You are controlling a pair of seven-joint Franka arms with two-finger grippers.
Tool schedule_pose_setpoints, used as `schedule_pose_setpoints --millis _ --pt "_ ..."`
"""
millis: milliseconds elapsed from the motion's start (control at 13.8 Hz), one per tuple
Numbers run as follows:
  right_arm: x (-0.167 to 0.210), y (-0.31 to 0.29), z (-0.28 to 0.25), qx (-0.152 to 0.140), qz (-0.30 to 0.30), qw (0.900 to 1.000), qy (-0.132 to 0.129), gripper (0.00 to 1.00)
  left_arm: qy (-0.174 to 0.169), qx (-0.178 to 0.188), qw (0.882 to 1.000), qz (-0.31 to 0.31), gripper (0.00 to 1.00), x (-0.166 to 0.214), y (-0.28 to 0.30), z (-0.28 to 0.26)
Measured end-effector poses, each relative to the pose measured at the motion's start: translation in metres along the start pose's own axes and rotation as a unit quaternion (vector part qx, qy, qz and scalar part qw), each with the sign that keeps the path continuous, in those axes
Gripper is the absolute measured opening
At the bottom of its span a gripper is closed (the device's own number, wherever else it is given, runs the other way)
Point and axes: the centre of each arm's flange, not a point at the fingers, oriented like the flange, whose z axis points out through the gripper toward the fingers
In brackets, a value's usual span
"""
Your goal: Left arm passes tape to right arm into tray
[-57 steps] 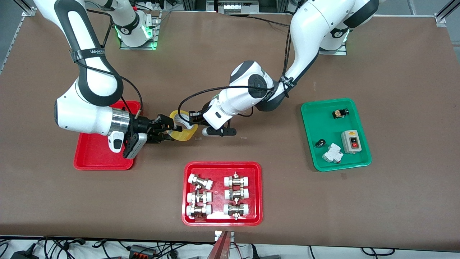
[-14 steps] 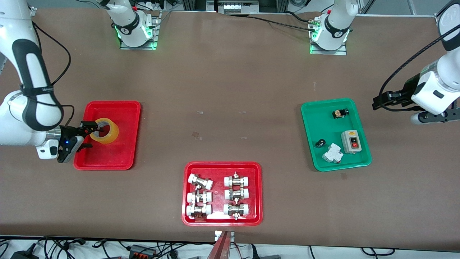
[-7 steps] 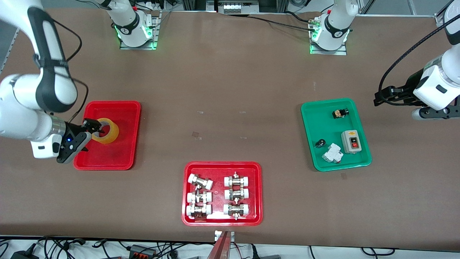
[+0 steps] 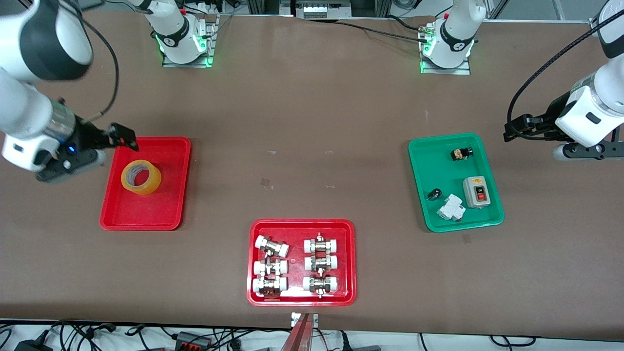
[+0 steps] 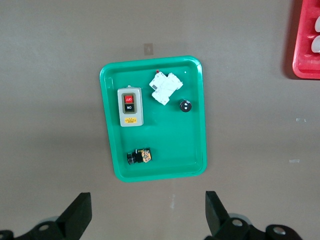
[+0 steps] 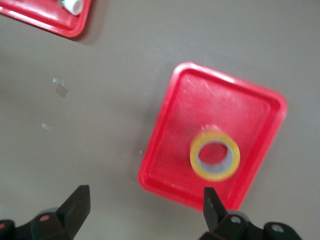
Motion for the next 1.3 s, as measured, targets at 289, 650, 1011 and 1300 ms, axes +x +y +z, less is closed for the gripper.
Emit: schedule_pose_setpoints --millis 289,650,1011,1300 --pt "-0.020 0.009 -0.044 -0.057 0.114 0.992 -0.013 1.00 0.001 0.000 1.000 0.008 1.00 -0.001 0.007 0.000" --pt "-0.035 -0.005 -0.077 -0.046 0.165 0.985 0.016 1.00 0.001 0.000 1.000 0.014 1.00 -0.002 0.014 0.000" --pt "-0.049 -0.013 -0.084 -0.029 0.166 0.985 0.028 1.00 0.001 0.000 1.000 0.015 1.00 -0.002 0.014 0.000" --pt "-0.045 -0.008 -0.077 -0.028 0.169 0.985 0.021 1.00 0.001 0.000 1.000 0.014 1.00 -0.002 0.014 0.000"
